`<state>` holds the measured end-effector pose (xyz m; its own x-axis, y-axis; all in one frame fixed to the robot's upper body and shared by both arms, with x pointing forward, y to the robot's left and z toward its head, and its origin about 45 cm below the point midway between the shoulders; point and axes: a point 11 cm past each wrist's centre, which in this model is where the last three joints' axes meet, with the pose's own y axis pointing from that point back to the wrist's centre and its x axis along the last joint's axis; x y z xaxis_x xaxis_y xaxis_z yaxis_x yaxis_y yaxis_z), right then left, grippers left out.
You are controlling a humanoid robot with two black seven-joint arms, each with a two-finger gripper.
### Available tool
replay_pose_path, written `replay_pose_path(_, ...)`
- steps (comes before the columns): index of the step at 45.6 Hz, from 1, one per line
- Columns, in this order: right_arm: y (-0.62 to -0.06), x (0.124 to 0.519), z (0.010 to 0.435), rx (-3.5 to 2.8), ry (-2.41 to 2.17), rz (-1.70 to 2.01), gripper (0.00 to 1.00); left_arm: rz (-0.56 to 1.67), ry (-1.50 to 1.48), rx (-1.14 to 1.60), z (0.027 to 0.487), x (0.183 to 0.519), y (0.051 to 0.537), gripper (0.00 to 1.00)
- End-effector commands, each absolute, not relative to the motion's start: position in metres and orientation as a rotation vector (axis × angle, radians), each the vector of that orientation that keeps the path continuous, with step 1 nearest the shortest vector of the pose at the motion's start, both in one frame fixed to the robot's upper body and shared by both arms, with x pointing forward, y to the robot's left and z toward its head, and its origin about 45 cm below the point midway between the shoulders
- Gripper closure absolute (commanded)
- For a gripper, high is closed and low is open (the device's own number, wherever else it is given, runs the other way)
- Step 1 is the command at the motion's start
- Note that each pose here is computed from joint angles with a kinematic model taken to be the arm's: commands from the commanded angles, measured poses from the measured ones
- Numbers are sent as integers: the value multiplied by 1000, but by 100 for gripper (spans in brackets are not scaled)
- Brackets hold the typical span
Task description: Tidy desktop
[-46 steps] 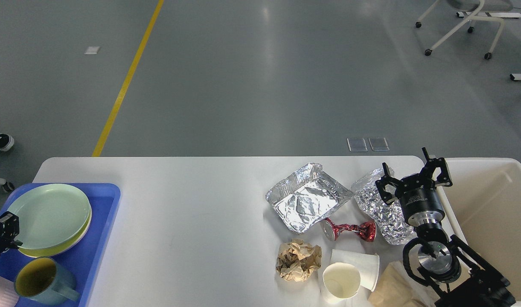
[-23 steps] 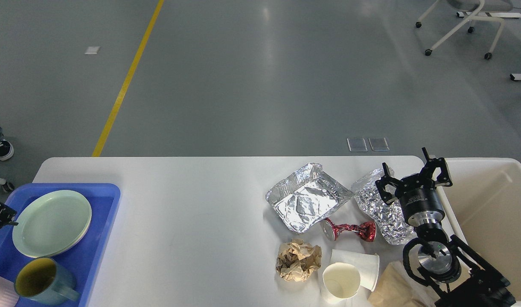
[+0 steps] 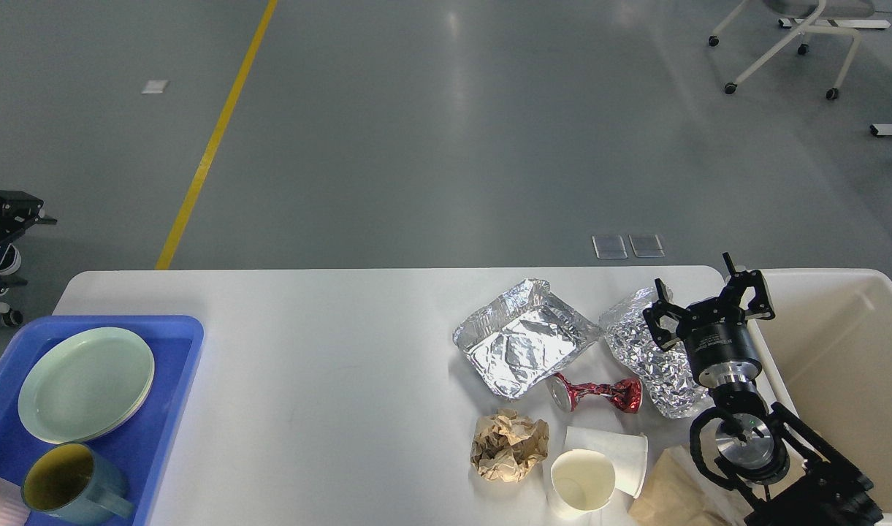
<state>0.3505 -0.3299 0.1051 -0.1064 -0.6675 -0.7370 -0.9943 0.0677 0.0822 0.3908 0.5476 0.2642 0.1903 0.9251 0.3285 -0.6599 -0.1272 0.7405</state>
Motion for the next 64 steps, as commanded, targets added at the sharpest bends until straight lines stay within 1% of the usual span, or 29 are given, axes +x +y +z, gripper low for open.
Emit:
replay_pose_path(1, -330, 351, 105, -1650, 1831, 819, 0, 1472, 336, 763, 292, 404, 545, 4)
replay_pose_path(7, -330, 351, 105, -1649, 1831, 817, 0, 1477, 364, 564, 293, 417, 528, 4)
replay_pose_path(12, -330, 351, 105, -1649, 1831, 817, 0, 1452, 390, 389, 294, 433, 503, 4)
replay_pose_path(16, -330, 351, 105, -1649, 1831, 817, 0, 1423, 447, 253, 279, 439, 482, 4)
replay_pose_path(23, -330, 351, 105, -1649, 1831, 817, 0, 1385, 508, -84, 282, 455, 452, 4)
replay_pose_path(33, -330, 351, 105, -1649, 1831, 817, 0, 1349, 630, -436, 257, 464, 411, 4)
replay_pose_path(38, -330, 351, 105, -1650, 1831, 819, 0, 1406, 643, -540, 230, 457, 404, 4)
replay_pose_path(44, -330, 351, 105, -1650, 1831, 819, 0, 1427, 689, -569, 202, 439, 403, 4)
replay_pose_path(50, -330, 351, 105, -1650, 1831, 819, 0, 1417, 741, -596, 170, 415, 390, 4)
replay_pose_path(55, -330, 351, 105, -1650, 1831, 819, 0, 1409, 726, -637, 153, 394, 374, 4)
replay_pose_path(64, -330, 351, 105, -1650, 1829, 818, 0, 1450, 702, -671, 126, 356, 366, 4)
